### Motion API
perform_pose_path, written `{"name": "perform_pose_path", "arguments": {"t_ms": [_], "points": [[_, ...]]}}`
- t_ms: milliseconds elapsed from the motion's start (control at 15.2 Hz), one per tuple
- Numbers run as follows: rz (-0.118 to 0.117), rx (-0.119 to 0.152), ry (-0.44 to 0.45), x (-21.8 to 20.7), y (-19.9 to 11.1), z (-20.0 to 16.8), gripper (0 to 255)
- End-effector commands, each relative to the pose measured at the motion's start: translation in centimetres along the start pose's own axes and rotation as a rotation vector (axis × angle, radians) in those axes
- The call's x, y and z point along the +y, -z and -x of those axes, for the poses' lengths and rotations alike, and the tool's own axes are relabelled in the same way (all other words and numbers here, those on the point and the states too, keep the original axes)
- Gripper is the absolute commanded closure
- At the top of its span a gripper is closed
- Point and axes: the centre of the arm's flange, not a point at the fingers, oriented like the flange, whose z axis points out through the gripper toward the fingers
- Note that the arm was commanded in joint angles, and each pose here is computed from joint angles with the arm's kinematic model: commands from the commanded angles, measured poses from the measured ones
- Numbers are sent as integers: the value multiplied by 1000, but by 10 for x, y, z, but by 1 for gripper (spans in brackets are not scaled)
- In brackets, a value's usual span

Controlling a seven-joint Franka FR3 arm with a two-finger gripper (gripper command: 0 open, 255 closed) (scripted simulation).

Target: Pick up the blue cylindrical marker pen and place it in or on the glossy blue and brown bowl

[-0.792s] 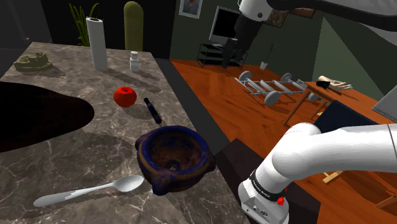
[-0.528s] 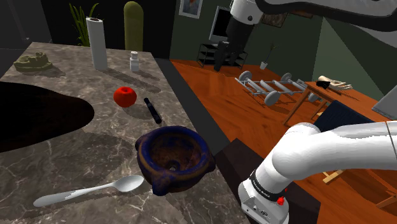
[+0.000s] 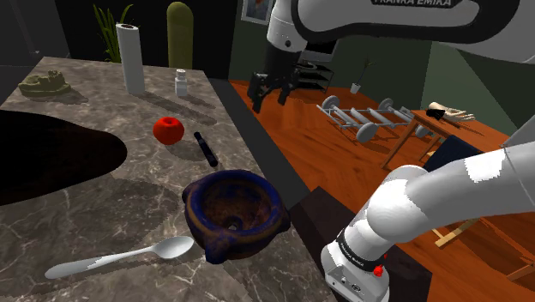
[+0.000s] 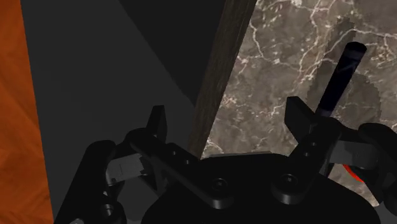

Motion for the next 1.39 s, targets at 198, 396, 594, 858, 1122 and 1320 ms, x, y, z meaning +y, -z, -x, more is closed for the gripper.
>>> {"name": "perform_pose_path", "arguments": {"t_ms": [198, 396, 594, 858, 1122, 1320], "points": [[-11, -32, -65, -54, -31, -28, 0], [-16, -51, -103, -85, -50, -45, 0], [-22, -70, -141, -115, -69, -62, 0], [-28, -91, -181, -147, -90, -82, 0], [-28, -91, -181, -148, -111, -80, 0], [-28, -91, -181, -149, -130, -79, 0]]}}
